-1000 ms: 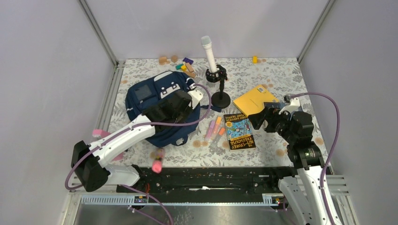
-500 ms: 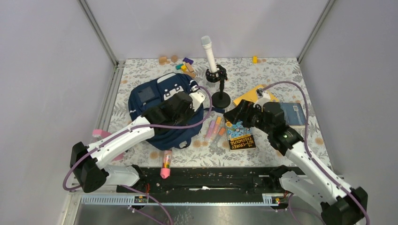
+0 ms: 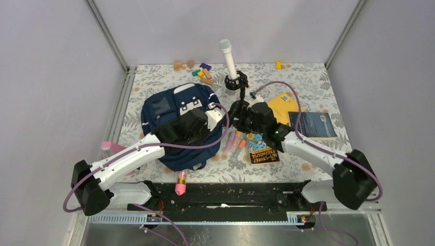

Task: Pack the student bag
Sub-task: Pick up the student bag at the center of the board, then unzip the student bag at the center of the board.

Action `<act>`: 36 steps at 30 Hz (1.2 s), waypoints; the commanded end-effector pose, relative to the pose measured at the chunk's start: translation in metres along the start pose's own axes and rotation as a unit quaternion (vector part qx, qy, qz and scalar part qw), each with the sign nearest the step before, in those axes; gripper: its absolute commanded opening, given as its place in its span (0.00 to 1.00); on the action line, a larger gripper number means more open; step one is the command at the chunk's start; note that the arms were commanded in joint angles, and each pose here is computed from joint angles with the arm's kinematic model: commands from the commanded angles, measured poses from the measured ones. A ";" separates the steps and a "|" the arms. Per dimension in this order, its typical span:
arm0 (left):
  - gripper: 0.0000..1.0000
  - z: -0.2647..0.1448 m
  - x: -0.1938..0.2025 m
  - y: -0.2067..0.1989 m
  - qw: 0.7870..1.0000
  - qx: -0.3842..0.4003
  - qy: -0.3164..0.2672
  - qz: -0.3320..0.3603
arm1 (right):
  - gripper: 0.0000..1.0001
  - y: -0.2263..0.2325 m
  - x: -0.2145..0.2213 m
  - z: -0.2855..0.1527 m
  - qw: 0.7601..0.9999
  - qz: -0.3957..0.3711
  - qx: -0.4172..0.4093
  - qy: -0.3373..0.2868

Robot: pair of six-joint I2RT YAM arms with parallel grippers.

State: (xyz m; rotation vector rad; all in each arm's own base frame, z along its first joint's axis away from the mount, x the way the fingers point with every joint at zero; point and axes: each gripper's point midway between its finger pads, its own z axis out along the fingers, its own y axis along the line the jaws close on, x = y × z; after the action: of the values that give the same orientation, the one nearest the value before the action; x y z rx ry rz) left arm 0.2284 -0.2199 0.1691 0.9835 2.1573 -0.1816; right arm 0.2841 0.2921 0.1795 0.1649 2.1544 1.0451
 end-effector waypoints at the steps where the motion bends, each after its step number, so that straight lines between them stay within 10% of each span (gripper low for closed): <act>1: 0.00 -0.013 -0.035 -0.006 0.997 0.017 -0.073 -0.006 | 1.00 0.034 -0.012 0.023 0.999 0.004 -0.035 -0.024; 12: 0.00 -0.015 -0.035 -0.012 0.997 0.029 -0.077 0.007 | 0.97 0.015 0.017 0.068 1.000 0.024 -0.009 0.011; 27: 0.00 -0.016 -0.048 -0.005 0.996 0.006 -0.093 0.002 | 0.00 0.023 0.009 0.060 0.996 0.062 -0.058 -0.038; 36: 0.00 -0.008 -0.044 0.036 0.991 -0.120 -0.063 -0.011 | 0.00 -0.003 -0.008 0.031 0.988 0.095 -0.020 -0.123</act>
State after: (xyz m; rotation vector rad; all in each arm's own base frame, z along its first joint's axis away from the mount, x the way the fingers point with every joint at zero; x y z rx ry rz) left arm 0.2270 -0.2303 0.1681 1.0048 2.1237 -0.1573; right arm 0.3024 0.3226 0.1383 0.3682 2.0723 1.1228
